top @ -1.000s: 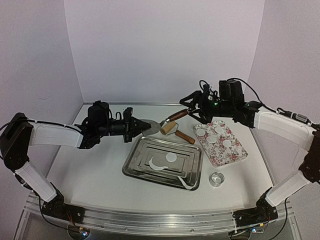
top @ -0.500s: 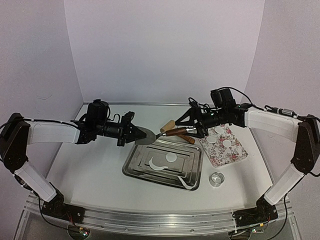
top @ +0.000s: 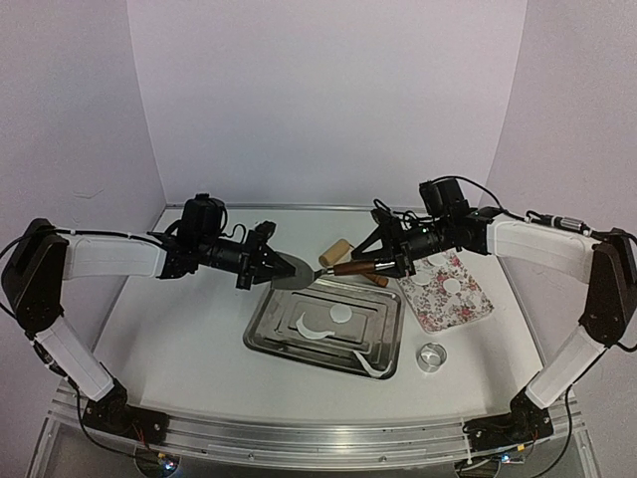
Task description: Roll out the dumpling wrappers from the dough
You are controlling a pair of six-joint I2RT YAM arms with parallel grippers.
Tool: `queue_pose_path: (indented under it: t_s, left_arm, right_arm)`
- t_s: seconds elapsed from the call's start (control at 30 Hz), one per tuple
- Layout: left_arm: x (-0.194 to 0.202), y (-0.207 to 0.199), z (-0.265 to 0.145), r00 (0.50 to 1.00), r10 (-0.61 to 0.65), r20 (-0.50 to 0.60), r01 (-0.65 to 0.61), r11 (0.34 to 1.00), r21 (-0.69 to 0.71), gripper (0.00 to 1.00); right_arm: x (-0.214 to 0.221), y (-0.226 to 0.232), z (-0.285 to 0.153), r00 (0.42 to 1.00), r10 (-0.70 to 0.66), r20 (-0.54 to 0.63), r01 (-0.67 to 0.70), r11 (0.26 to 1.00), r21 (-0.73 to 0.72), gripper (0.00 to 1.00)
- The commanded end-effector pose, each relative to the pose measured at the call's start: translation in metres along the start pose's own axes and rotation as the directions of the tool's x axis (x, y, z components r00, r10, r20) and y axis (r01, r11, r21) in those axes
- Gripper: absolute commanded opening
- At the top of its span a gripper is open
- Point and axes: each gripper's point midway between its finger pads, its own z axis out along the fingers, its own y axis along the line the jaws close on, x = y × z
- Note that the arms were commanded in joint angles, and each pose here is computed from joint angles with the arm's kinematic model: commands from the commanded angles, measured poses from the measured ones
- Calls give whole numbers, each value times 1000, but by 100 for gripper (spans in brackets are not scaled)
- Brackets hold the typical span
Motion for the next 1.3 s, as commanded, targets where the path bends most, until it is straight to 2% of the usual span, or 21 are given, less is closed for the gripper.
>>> queue_pose_path:
  t_s: [0.0, 0.13, 0.23, 0.33, 0.37, 0.43, 0.47, 0.5, 0.57, 0.67, 0.8, 0.97, 1.17, 1.27]
  left_arm:
    - [-9, -25, -1, 997, 79, 6, -80, 996, 39, 0]
    - [-11, -23, 0, 997, 75, 7, -75, 997, 36, 0]
    - [-12, -20, 1, 998, 68, 5, -68, 997, 32, 0]
    - [-14, -17, 2, 998, 67, 9, -67, 997, 26, 3]
    - [-16, -14, 2, 998, 62, 13, -62, 998, 18, 13]
    - [-21, -5, 1, 998, 62, 30, -61, 998, -26, 57]
    - [-24, 1, 0, 997, 70, 44, -67, 996, -60, 70]
    - [-29, 8, -2, 995, 80, 67, -72, 992, -107, 77]
    - [-39, 26, -8, 989, 101, 108, -74, 970, -230, 83]
    - [-55, 62, -21, 979, 148, 143, -68, 887, -456, 84]
    - [-59, 112, -32, 986, 137, 92, -45, 758, -651, 82]
    - [-56, 155, -33, 995, 101, 10, -61, 667, -742, 77]
    - [-56, 183, -27, 996, 79, -34, -77, 639, -765, 70]
    - [-58, 197, -28, 995, 72, -61, -92, 593, -800, 66]
  right_arm:
    - [7, 15, -4, 999, -29, -26, 28, 998, -52, 40]
    - [7, 14, -4, 999, -27, -27, 26, 998, -52, 32]
    - [8, 13, -3, 999, -22, -29, 21, 999, -49, 23]
    - [8, 9, -4, 1000, -17, -15, 17, 999, -32, 4]
    - [6, 6, -5, 1000, -13, 3, 13, 1000, -14, 0]
    - [2, -5, -7, 998, 5, 55, -8, 999, 50, 0]
    - [0, -14, -9, 997, 21, 79, -28, 995, 91, 0]
    - [-2, -26, -12, 994, 42, 100, -56, 989, 139, 0]
    - [-3, -47, -20, 989, 67, 131, -96, 969, 227, 0]
    - [-3, -69, -38, 979, 84, 184, -138, 941, 308, 0]
    - [3, -97, -64, 965, 120, 231, -206, 897, 392, 0]
    - [14, -120, -89, 956, 171, 238, -264, 856, 445, 0]
    - [23, -137, -98, 950, 216, 224, -299, 838, 457, 0]
    - [25, -144, -95, 949, 235, 210, -308, 833, 460, 0]
